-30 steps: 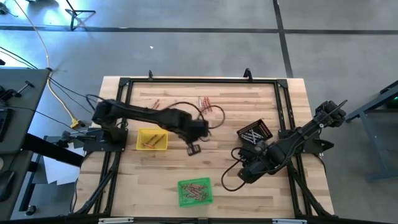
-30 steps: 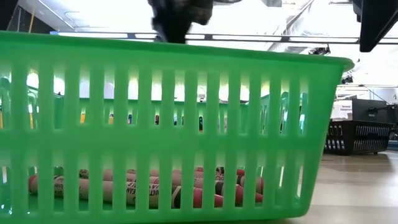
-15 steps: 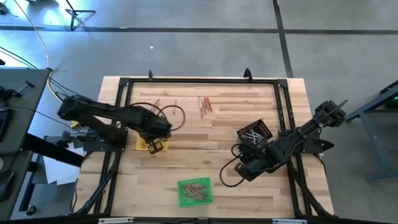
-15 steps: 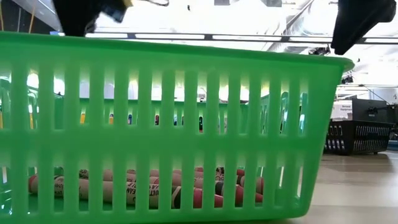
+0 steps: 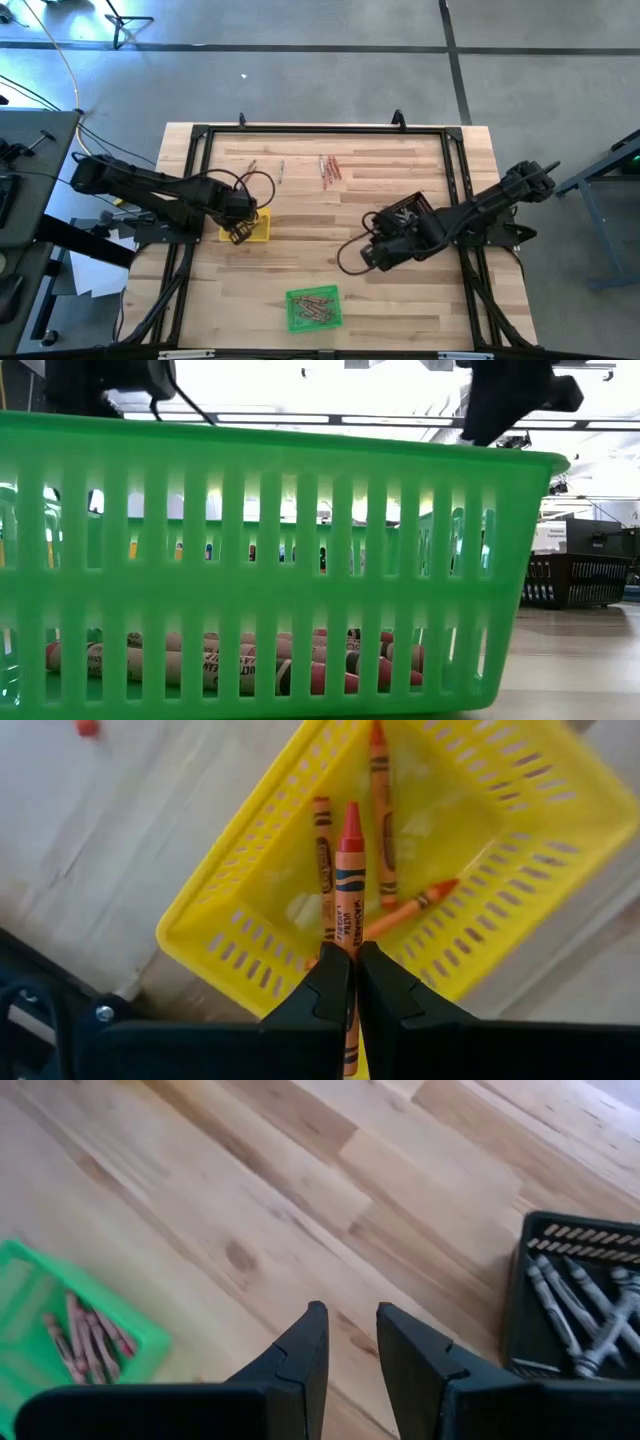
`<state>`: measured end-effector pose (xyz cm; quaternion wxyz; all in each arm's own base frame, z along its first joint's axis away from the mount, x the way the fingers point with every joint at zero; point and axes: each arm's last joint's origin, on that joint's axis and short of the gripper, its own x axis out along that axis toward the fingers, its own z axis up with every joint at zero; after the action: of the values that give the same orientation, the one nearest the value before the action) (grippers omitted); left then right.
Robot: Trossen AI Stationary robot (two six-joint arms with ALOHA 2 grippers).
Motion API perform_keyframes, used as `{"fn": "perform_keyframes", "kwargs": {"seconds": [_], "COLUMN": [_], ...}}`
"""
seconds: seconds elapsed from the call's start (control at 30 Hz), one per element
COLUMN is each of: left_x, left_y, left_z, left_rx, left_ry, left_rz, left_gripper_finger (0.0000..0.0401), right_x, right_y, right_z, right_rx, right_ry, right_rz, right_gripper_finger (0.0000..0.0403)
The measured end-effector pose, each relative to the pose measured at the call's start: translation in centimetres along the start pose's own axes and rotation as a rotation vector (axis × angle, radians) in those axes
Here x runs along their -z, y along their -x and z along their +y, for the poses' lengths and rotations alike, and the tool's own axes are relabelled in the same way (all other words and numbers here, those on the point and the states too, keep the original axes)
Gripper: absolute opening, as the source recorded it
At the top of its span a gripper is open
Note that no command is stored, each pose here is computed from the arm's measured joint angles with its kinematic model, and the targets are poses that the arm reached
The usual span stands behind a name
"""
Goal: Sort crayons
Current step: Put the orange crayon into the yellow bin
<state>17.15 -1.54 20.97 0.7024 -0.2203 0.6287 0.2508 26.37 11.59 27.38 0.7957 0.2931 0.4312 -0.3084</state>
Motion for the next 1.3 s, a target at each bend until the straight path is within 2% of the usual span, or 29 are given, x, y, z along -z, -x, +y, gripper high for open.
{"fn": "perform_keyframes", "kwargs": {"seconds": [0.4, 0.73, 1.07, 1.17, 1.3], "left_x": [-0.2, -0.3, -0.9, -1.9, -4.2], "left_y": [-0.4, -0.4, -0.2, 1.1, 4.4], "left_z": [-0.2, -0.3, -0.7, -0.9, -0.6], "left_rx": [0.023, 0.023, 0.071, 0.108, 0.119], "left_ry": [-0.091, -0.108, -0.13, -0.1, -0.06], "left_rz": [-0.04, -0.05, -0.104, -0.146, -0.286], "left_gripper_finger": [0.0006, 0.0049, 0.0094, 0.0098, 0.0098], "right_x": [-3.3, -5.3, -5.8, -5.8, -6.1], "right_y": [-1.3, -2.0, -2.2, -2.3, -2.4], "right_z": [-0.4, -0.9, -1.1, -1.1, -1.2], "right_rx": [-0.02, -0.032, -0.045, -0.044, -0.038], "right_ry": [-0.107, -0.034, 0.029, 0.044, 0.038], "right_rz": [-0.049, -0.078, -0.051, -0.052, -0.053], "right_gripper_finger": [0.0083, 0.0083, 0.0083, 0.0083, 0.0083]}}
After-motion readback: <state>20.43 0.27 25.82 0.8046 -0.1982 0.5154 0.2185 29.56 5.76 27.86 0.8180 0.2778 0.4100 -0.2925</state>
